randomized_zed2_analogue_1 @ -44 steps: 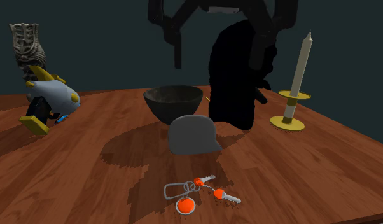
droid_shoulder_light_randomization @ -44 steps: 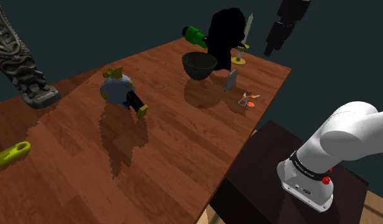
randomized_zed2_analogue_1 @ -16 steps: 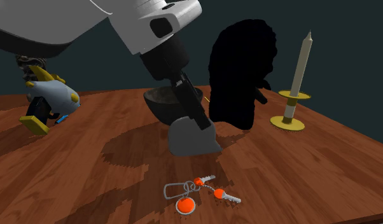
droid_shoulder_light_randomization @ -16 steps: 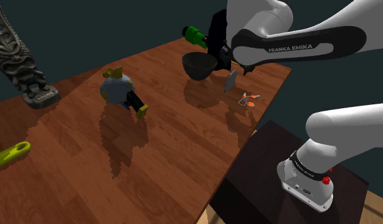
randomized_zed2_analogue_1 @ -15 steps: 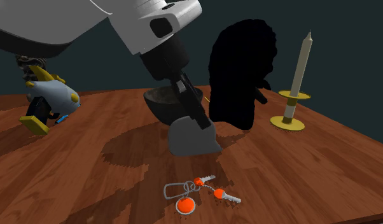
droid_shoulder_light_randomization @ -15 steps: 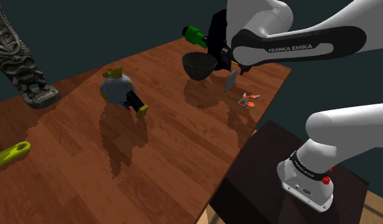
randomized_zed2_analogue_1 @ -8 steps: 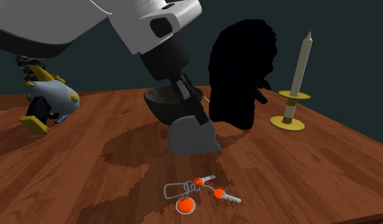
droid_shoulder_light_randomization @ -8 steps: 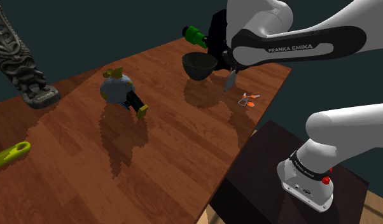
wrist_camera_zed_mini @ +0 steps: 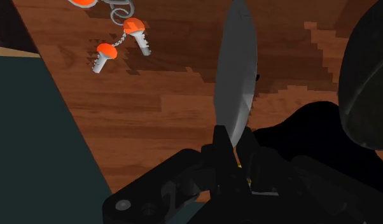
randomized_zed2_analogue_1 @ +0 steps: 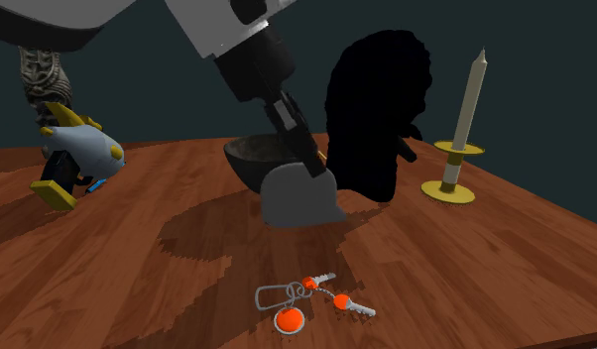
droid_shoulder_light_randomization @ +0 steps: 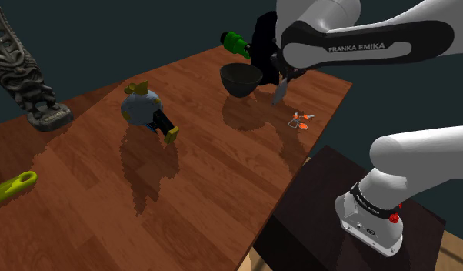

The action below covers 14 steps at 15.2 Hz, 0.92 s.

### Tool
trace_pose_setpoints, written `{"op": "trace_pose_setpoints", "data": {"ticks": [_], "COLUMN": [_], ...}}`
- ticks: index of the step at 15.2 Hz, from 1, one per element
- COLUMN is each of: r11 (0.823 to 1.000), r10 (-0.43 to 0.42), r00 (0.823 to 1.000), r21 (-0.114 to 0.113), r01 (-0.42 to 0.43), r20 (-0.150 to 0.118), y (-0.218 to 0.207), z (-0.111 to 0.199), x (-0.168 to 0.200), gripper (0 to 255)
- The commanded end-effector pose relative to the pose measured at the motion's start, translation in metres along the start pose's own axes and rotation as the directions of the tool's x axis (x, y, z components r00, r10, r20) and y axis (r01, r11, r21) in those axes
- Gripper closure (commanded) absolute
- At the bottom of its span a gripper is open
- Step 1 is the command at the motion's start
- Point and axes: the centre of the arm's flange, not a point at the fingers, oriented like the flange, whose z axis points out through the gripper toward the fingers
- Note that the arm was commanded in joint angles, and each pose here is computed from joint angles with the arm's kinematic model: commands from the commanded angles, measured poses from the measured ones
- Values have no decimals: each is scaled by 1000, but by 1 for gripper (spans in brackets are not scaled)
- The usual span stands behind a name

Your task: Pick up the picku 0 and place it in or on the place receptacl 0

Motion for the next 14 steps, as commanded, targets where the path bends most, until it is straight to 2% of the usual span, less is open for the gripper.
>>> {"op": "trace_pose_setpoints", "data": {"ticks": [1,14], "r11": [1000,1000], "r10": [0,0], "r00": [1000,1000], "r21": [0,0], "r01": [0,0], "r20": [0,0], "y": [-1,-4], "z": [-9,-69], "x": [6,39], "gripper": [255,255]}}
